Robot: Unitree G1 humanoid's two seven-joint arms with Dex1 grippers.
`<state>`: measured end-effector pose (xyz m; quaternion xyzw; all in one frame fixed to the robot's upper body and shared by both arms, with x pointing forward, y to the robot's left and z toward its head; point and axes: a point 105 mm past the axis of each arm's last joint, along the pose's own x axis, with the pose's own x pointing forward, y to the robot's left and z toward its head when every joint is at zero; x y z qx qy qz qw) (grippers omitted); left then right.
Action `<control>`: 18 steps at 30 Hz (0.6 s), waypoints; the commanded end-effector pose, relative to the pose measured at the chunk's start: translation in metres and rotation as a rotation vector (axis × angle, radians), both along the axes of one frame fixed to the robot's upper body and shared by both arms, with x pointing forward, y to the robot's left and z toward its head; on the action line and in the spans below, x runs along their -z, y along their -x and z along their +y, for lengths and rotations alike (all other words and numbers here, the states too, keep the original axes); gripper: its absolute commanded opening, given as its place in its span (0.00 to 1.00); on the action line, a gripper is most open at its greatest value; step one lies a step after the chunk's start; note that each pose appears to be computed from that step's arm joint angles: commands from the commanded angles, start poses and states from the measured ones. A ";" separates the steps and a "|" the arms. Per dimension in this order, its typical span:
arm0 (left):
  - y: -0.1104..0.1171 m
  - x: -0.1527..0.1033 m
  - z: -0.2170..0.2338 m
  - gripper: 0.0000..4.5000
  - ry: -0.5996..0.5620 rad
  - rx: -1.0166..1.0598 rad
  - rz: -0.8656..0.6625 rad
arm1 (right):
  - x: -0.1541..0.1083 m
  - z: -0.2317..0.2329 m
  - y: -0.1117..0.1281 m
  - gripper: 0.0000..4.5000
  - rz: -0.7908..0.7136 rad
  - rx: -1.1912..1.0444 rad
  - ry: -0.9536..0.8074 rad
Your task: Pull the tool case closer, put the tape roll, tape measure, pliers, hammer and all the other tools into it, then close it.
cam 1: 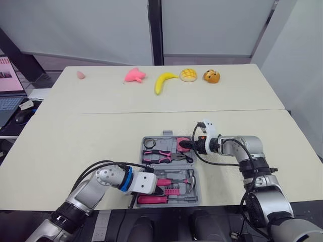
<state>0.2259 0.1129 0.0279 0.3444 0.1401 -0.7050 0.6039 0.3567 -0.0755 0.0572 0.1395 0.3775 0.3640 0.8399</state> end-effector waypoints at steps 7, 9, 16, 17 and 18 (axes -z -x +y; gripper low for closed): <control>0.015 0.022 0.012 0.00 -0.102 0.014 0.077 | -0.023 0.024 -0.003 0.99 -0.131 -0.120 -0.112; 0.015 0.023 0.013 0.00 -0.106 0.012 0.078 | -0.025 0.026 -0.003 0.99 -0.153 -0.149 -0.107; 0.015 0.028 0.017 0.00 -0.123 0.002 0.081 | -0.033 0.030 -0.004 0.99 -0.185 -0.174 -0.142; 0.015 0.030 0.019 0.00 -0.127 0.000 0.083 | -0.035 0.030 -0.005 0.99 -0.195 -0.178 -0.153; 0.016 0.032 0.019 0.00 -0.129 -0.001 0.084 | -0.037 0.031 -0.005 0.99 -0.201 -0.182 -0.159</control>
